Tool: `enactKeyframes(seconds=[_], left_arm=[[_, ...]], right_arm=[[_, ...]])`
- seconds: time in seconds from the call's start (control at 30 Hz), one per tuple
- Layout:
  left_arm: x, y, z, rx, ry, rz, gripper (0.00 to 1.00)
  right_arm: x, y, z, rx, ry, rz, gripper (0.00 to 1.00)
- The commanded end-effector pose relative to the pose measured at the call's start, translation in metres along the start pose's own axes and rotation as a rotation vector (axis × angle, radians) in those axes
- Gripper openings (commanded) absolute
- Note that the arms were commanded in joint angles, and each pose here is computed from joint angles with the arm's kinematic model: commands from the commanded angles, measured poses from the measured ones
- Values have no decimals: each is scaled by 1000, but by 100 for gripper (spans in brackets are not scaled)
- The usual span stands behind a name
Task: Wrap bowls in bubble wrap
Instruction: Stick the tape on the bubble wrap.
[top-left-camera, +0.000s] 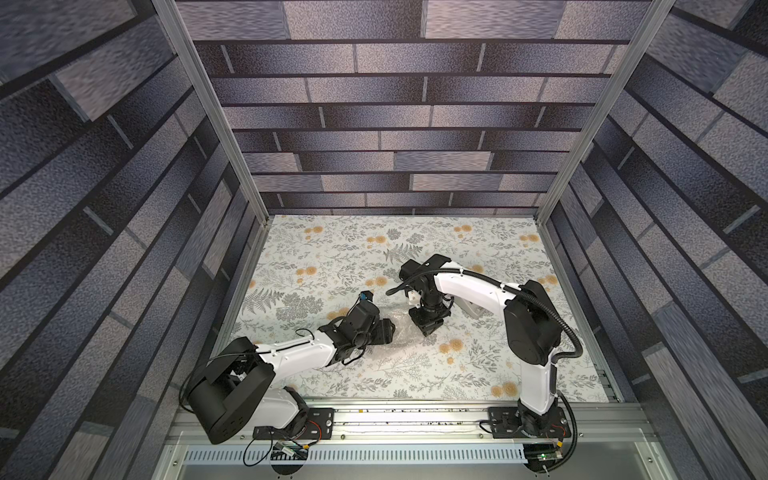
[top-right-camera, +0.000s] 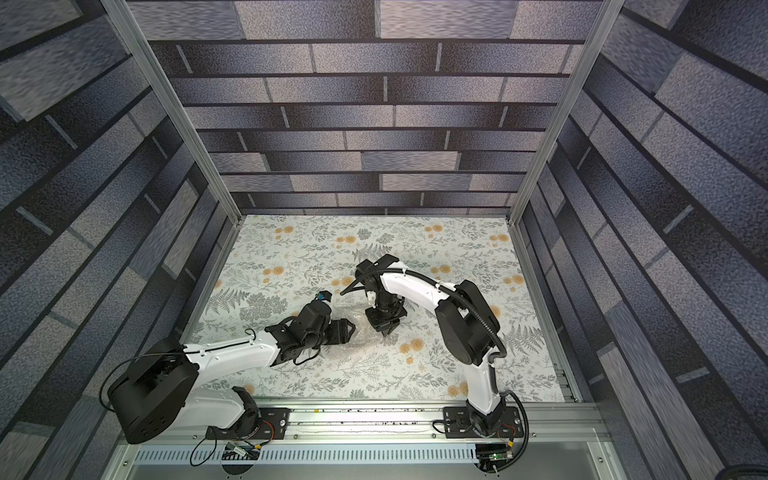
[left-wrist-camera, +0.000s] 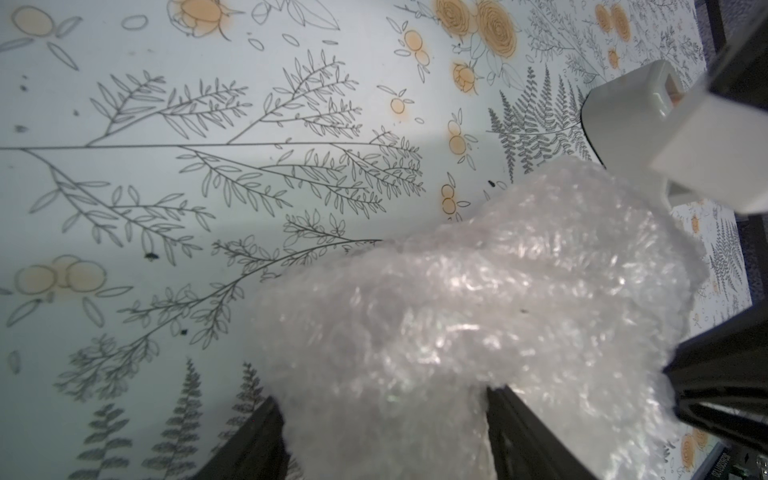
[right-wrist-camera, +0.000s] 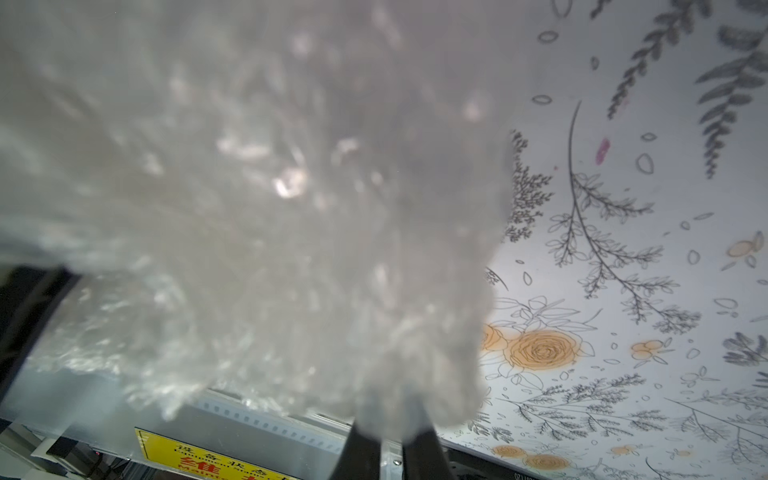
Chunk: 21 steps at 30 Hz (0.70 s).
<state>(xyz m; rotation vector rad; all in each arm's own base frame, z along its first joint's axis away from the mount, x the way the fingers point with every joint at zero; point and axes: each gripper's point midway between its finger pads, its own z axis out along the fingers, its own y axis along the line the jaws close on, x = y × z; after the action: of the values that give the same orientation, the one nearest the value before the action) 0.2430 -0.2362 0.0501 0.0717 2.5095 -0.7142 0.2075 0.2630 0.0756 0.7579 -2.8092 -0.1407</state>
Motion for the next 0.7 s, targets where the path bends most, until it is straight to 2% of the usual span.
enactKeyframes(seconds=[0.0, 0.67], left_arm=[[5, 1, 1, -13, 16, 35, 74], [5, 1, 0, -13, 16, 38, 74]], right_arm=[[4, 11, -22, -29, -42, -35, 14], [-15, 31, -36, -147, -106, -53, 18]])
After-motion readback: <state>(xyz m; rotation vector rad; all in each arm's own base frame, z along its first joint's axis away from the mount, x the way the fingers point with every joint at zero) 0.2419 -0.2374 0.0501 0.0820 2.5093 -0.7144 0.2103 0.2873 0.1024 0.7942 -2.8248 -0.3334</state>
